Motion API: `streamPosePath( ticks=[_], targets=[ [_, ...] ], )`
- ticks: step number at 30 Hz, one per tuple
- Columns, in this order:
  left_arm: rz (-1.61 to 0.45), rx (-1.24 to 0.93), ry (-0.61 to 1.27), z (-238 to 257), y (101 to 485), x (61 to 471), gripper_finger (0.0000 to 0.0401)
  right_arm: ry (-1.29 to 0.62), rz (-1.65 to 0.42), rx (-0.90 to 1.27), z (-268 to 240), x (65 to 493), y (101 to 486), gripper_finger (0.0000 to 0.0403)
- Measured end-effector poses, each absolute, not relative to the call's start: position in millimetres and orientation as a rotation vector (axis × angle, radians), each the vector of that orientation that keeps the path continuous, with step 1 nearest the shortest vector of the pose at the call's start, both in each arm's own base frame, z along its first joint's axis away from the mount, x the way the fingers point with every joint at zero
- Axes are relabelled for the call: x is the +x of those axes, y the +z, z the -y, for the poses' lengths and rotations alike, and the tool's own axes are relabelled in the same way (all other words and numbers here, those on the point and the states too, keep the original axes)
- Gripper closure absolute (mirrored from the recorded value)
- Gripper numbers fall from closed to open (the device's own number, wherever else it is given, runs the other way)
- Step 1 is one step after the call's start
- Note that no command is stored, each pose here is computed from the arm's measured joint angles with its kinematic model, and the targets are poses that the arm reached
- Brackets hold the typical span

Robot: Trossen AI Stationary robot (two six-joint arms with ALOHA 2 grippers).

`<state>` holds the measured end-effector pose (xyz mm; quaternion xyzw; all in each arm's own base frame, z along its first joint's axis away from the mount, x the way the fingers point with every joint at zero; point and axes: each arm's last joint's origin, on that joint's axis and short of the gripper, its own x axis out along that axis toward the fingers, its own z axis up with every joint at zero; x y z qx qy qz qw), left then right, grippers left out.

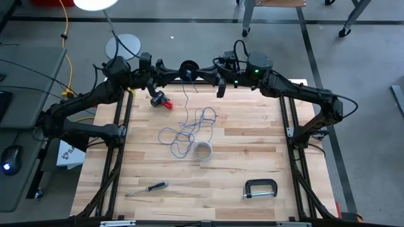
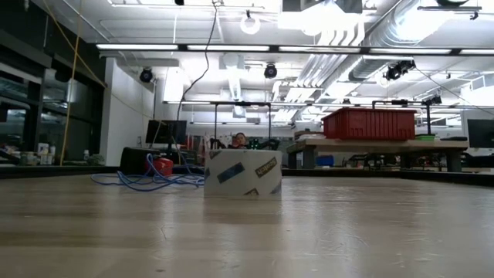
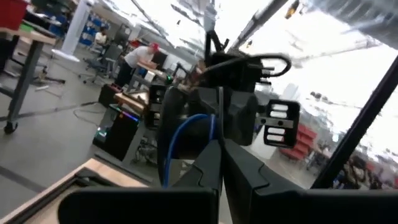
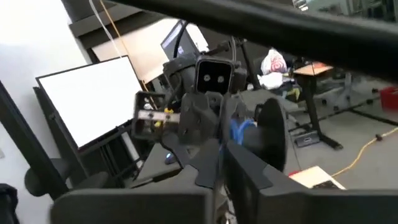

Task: Coil cords
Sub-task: Coil the blue wire on the spool

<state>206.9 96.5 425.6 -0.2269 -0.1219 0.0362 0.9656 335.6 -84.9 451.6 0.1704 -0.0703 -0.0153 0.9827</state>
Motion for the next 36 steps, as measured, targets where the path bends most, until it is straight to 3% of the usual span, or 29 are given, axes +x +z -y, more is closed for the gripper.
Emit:
streamPosePath(
  ticks=[7,11,19,27,36],
  targets=[
    [0.371,-0.599,0.049,-99.6,442.8,181.9,0.04,-0.128,0.021,0.258,81.6,312.6,454.9,0.0272],
    [0.522,-0.638,-0.013,-100.2,458.2,170.2,0.04,-0.144,-0.061,0.259,83.1,324.3,439.1,0.0239],
    [0.607,-0.67,-0.02,-100.8,469.1,165.4,0.0401,-0.099,-0.002,0.15,84.4,376.0,408.0,0.0234],
    [0.635,-0.606,-0.008,-99.6,485.2,163.1,0.0401,-0.047,0.039,0.206,88.2,406.5,382.0,0.0234],
    [0.628,-0.613,-0.027,-96.5,487.2,165.6,0.0401,-0.212,0.061,0.173,88.4,416.8,371.8,0.0237]
  ],
)
